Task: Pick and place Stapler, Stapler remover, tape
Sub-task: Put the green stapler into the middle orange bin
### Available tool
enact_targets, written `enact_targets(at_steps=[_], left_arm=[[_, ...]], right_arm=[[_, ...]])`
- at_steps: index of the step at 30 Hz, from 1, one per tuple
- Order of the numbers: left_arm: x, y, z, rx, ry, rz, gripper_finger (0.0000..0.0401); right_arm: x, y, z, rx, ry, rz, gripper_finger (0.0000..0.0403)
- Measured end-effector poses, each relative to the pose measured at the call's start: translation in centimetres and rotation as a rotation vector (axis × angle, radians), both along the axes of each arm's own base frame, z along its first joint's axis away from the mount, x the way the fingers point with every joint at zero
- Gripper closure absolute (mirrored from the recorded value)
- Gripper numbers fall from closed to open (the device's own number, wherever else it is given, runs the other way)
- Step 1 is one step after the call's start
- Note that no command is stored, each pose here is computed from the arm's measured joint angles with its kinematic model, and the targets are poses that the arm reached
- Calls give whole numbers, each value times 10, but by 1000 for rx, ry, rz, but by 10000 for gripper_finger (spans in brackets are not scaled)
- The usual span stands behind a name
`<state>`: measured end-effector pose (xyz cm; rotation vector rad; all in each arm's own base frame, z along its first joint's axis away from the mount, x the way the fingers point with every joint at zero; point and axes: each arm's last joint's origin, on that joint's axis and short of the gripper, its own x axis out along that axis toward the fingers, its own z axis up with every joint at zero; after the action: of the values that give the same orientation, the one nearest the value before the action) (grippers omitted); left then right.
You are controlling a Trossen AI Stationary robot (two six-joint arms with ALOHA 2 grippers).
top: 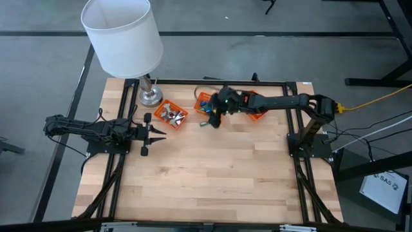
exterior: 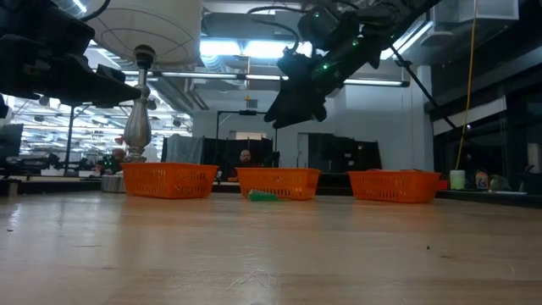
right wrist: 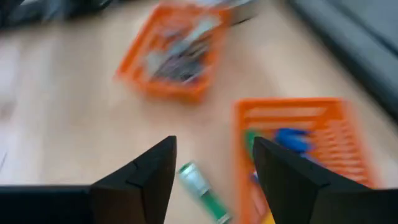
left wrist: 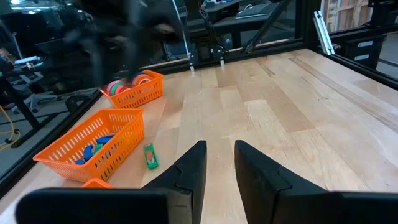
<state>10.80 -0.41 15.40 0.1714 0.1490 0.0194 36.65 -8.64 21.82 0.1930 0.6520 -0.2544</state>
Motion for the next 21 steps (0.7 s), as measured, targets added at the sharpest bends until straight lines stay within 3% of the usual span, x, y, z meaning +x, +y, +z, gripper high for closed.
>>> enact_targets(at_steps=[7, 14, 21], left_arm=[[0, 0, 0, 0, 0, 0, 322], [0, 0, 0, 0, 0, -1, 324], [0, 0, 0, 0, 1, -1, 320]], right_arm=[[14, 33, -25, -199, 134, 337, 185], [45, 37, -34, -190, 471, 517, 185], [78, 29, -46, -255, 540, 640, 185]])
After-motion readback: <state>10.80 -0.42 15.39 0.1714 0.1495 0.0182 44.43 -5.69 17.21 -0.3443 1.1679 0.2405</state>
